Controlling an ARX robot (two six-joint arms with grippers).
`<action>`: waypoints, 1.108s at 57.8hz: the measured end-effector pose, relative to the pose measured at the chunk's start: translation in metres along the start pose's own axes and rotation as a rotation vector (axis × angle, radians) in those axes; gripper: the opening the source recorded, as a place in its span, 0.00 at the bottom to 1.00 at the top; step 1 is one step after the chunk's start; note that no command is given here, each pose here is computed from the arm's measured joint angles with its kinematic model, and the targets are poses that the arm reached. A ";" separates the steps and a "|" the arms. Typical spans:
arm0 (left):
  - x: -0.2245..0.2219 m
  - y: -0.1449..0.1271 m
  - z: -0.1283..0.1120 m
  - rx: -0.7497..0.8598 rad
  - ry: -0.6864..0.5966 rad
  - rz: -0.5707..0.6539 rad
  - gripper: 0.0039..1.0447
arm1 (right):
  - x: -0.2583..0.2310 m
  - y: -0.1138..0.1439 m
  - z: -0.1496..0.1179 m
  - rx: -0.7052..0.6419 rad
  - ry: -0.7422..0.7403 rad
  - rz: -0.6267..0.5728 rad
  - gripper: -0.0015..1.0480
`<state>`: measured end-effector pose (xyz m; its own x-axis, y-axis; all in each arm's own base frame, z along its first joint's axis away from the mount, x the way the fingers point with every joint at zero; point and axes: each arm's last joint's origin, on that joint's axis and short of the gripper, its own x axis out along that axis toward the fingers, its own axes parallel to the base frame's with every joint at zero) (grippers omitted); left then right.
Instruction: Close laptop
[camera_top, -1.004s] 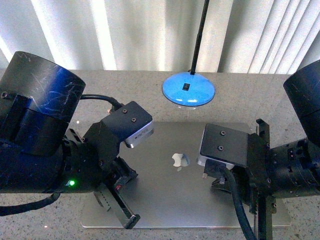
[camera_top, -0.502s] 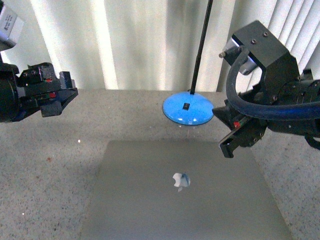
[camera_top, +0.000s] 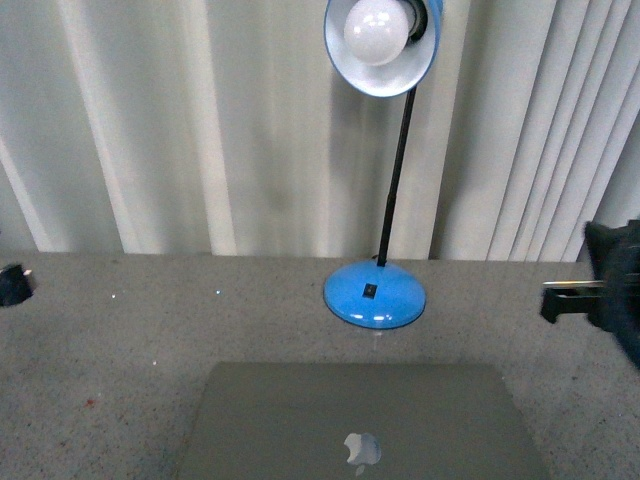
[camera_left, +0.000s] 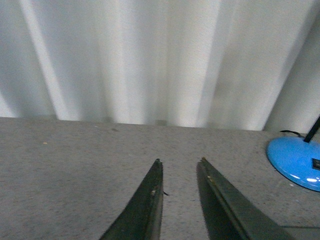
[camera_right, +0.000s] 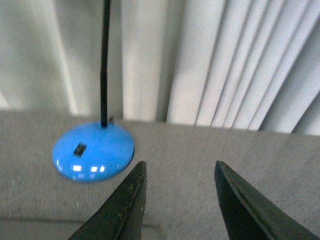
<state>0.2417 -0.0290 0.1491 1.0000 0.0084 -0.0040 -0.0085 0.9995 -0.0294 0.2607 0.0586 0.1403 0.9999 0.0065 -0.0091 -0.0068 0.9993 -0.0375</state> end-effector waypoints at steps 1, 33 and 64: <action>-0.002 0.000 0.000 0.002 0.000 -0.003 0.08 | -0.004 -0.003 0.002 0.006 -0.007 -0.001 0.25; -0.071 0.028 0.013 0.022 0.011 -0.009 0.03 | -0.083 -0.044 0.019 0.024 0.006 -0.004 0.03; -0.105 0.029 0.023 0.022 -0.020 -0.010 0.03 | -0.122 -0.058 0.020 0.027 0.003 -0.004 0.03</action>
<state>0.1371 -0.0002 0.1720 0.9999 -0.0011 0.0166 0.0013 1.0000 -0.0071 0.1397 0.0003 0.1634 0.9999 0.0027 -0.0116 -0.0028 0.9999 -0.0109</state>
